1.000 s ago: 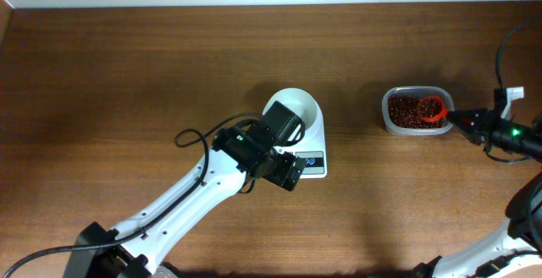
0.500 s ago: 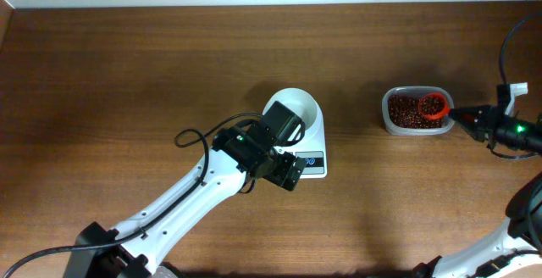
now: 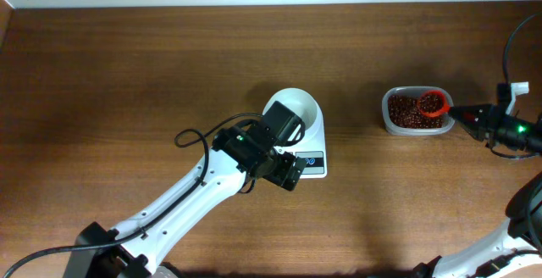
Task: Scoop item into bowl and weigh 50g on scale
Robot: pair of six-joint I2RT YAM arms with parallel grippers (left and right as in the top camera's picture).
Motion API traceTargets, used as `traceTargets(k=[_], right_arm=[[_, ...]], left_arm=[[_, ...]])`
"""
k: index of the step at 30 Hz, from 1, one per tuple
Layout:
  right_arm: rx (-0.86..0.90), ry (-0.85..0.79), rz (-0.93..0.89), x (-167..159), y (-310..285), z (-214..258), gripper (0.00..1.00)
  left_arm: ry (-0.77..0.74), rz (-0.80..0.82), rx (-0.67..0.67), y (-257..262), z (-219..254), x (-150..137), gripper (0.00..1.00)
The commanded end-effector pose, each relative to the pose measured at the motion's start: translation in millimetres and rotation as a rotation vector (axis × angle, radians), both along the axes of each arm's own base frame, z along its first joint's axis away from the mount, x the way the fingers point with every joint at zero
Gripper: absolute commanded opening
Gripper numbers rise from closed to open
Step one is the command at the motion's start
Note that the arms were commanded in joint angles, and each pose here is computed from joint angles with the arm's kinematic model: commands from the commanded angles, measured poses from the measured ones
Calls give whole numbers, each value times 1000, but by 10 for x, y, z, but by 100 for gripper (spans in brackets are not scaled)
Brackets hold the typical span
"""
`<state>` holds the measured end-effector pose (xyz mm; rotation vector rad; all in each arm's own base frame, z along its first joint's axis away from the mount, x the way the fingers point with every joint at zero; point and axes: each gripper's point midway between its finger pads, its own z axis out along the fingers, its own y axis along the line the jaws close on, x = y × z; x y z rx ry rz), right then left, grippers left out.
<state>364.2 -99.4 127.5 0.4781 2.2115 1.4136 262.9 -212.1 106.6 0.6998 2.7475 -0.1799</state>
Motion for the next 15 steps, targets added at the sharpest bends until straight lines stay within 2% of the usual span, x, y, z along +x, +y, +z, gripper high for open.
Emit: traceTargets(k=[1, 7, 15], right_arm=[[41, -25, -13, 48, -15, 114, 4], [109, -25, -24, 36, 28, 209, 4], [66, 81, -37, 6, -15, 46, 4]], left_arm=[[-14, 14, -4, -24, 43, 51, 99], [-14, 14, -4, -23, 42, 50, 99], [-14, 14, -4, -23, 42, 50, 99]])
